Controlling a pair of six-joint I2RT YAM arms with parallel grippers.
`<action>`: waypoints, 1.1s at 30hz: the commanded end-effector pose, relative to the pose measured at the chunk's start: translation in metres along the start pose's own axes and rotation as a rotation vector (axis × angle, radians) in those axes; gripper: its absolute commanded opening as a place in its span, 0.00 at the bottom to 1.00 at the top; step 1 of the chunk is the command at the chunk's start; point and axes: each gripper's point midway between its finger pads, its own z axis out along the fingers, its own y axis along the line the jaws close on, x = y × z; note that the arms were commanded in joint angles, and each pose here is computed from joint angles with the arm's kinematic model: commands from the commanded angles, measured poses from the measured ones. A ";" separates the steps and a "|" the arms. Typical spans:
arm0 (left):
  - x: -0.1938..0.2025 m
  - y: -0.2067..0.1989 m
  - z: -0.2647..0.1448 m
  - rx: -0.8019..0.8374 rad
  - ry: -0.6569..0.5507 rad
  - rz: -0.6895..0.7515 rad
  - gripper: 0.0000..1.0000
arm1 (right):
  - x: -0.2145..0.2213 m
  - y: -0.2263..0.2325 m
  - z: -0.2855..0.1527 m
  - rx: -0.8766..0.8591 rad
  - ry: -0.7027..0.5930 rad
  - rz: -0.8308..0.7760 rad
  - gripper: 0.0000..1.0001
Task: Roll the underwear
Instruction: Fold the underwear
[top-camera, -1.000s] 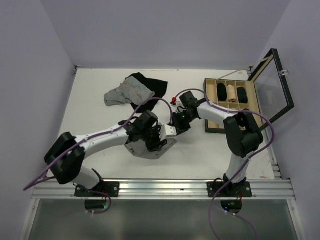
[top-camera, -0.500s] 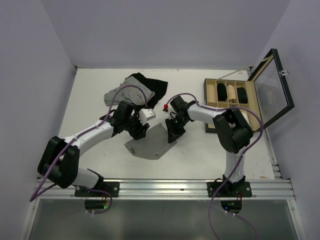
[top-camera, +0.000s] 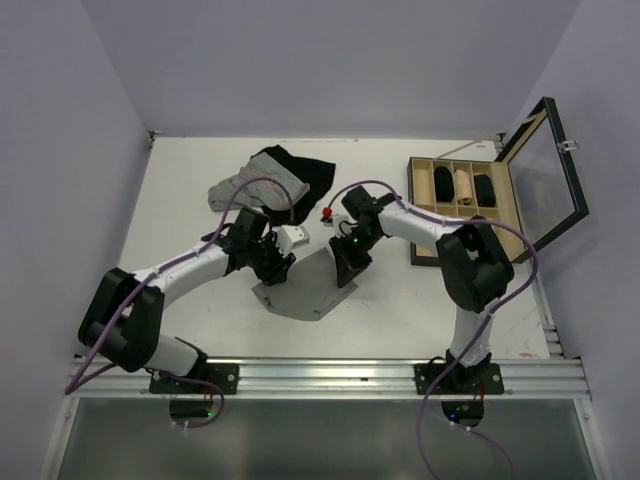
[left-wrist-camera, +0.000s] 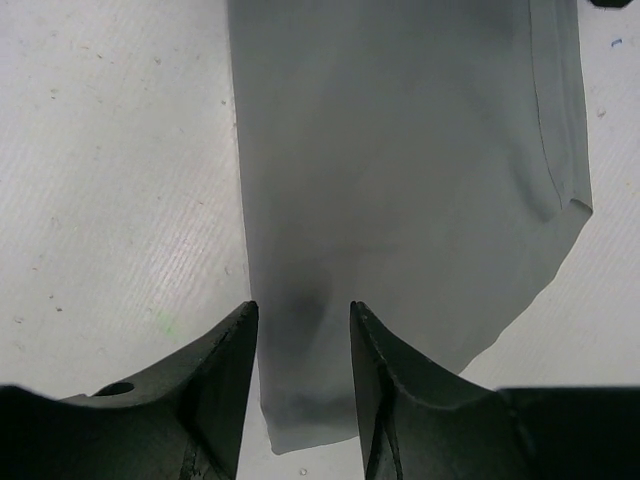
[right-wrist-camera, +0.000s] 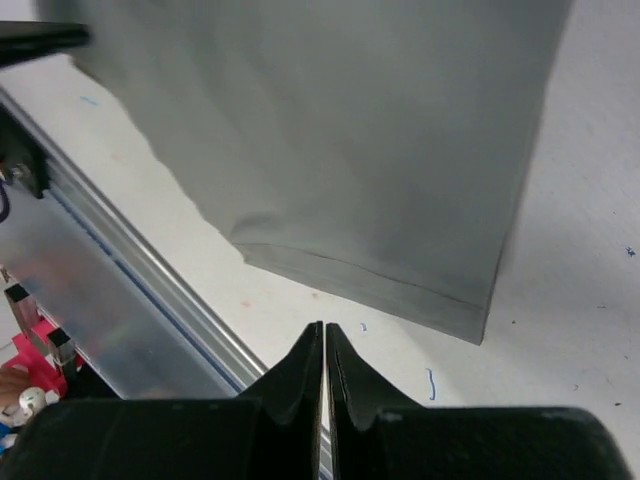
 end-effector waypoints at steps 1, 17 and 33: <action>0.013 -0.007 0.002 0.050 0.025 0.020 0.45 | -0.034 0.037 -0.035 -0.084 -0.139 -0.130 0.09; 0.067 -0.014 -0.023 0.160 0.175 0.166 0.37 | 0.001 -0.020 0.041 -0.017 0.101 -0.012 0.16; 0.033 -0.013 -0.052 0.146 0.005 0.245 0.56 | -0.049 0.057 -0.042 -0.143 -0.129 -0.335 0.20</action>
